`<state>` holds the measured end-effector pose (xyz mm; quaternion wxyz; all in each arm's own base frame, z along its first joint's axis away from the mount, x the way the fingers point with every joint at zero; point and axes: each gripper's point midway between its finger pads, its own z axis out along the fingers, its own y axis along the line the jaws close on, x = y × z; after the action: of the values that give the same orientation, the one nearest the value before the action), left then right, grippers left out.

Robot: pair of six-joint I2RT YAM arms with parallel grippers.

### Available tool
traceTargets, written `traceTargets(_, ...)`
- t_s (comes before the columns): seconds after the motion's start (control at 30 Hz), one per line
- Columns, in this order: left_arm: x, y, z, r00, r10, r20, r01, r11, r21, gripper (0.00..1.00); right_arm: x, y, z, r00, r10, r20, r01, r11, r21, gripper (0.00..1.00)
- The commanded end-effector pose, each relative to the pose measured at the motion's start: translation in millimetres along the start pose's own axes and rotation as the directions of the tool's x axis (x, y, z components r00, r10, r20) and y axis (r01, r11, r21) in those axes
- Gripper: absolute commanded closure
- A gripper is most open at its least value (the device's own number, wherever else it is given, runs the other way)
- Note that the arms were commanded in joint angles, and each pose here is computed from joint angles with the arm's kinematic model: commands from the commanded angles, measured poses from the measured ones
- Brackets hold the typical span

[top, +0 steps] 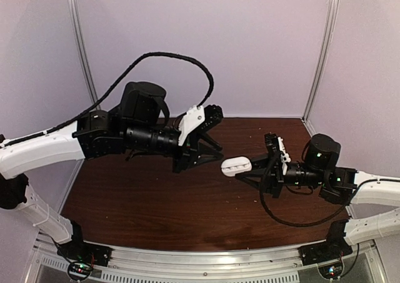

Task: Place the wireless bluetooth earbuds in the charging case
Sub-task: Close the charging case.

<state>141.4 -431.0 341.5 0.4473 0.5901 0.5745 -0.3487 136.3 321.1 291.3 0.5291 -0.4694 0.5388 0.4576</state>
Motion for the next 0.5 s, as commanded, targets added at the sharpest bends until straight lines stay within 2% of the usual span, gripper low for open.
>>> traceTargets(0.0, -15.7, 13.3, 5.1, 0.999, 0.019, 0.043, -0.016, 0.998, -0.063, 0.78, -6.9, 7.0, -2.2, 1.000, -0.003, 0.030, 0.004, 1.000, -0.029, 1.00)
traceTargets(0.2, -6.0, 10.3, 19.1, 0.999, 0.041, 0.000, -0.041, 0.998, -0.048, 0.78, -5.6, 9.6, -1.5, 1.000, 0.002, 0.023, -0.001, 0.999, -0.045, 1.00)
traceTargets(0.37, 3.7, -23.3, 34.6, 0.989, 0.139, -0.039, -0.139, 0.990, 0.023, 0.80, -7.5, 4.7, -2.4, 0.999, 0.028, 0.027, -0.028, 1.000, -0.015, 1.00)
traceTargets(0.47, 10.2, -33.2, 42.0, 0.980, 0.186, -0.070, -0.186, 0.982, 0.017, 0.82, -8.0, 2.6, -2.1, 0.998, 0.050, 0.027, -0.050, 0.999, -0.005, 1.00)
